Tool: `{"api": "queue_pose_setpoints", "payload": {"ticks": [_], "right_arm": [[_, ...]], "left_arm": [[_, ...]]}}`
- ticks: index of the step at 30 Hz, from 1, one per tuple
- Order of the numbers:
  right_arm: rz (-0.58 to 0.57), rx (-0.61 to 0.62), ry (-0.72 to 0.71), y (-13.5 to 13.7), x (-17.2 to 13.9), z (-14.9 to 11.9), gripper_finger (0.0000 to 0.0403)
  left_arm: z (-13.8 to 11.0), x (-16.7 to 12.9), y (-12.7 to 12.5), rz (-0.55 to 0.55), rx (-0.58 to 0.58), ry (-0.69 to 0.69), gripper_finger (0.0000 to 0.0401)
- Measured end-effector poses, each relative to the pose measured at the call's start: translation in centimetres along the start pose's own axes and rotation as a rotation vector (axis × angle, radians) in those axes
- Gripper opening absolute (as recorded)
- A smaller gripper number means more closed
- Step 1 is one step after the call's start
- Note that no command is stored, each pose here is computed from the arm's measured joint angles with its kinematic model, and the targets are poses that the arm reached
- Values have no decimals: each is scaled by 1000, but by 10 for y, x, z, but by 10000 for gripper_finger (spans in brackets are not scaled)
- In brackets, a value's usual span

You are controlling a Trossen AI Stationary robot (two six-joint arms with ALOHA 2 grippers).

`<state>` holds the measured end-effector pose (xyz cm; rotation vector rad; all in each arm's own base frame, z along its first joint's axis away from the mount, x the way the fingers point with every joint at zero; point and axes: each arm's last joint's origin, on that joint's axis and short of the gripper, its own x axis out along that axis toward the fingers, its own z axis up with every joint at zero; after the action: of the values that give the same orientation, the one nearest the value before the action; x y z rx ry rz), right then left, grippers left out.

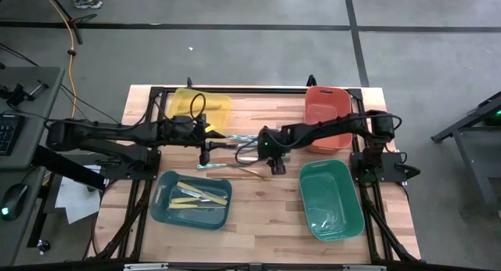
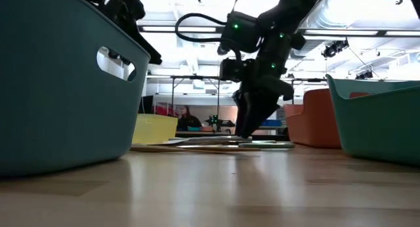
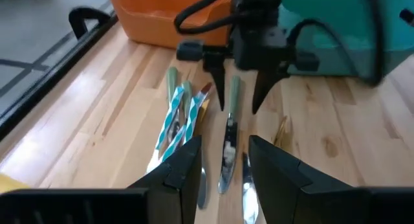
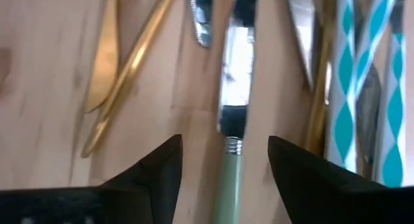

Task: Sort silverware by color (type)
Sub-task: Put the green knife into the orange bin

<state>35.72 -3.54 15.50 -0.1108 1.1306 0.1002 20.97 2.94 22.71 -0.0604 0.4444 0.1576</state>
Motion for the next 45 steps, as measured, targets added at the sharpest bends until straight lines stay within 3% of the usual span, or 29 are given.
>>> {"api": "queue_pose_setpoints", "payload": {"ticks": [15, 23, 36, 45], "right_arm": [[22, 52, 55, -5, 26, -7, 133], [26, 81, 83, -4, 27, -10, 17], [13, 91, 103, -4, 27, -12, 10], [-10, 102, 88, -3, 4, -10, 2]], "left_arm": [[2, -1, 0, -1, 0, -20, 117], [2, -1, 0, -1, 1, -17, 117], [2, -1, 0, -1, 19, -17, 117], [1, -8, 0, 0, 48, -1, 117]]}}
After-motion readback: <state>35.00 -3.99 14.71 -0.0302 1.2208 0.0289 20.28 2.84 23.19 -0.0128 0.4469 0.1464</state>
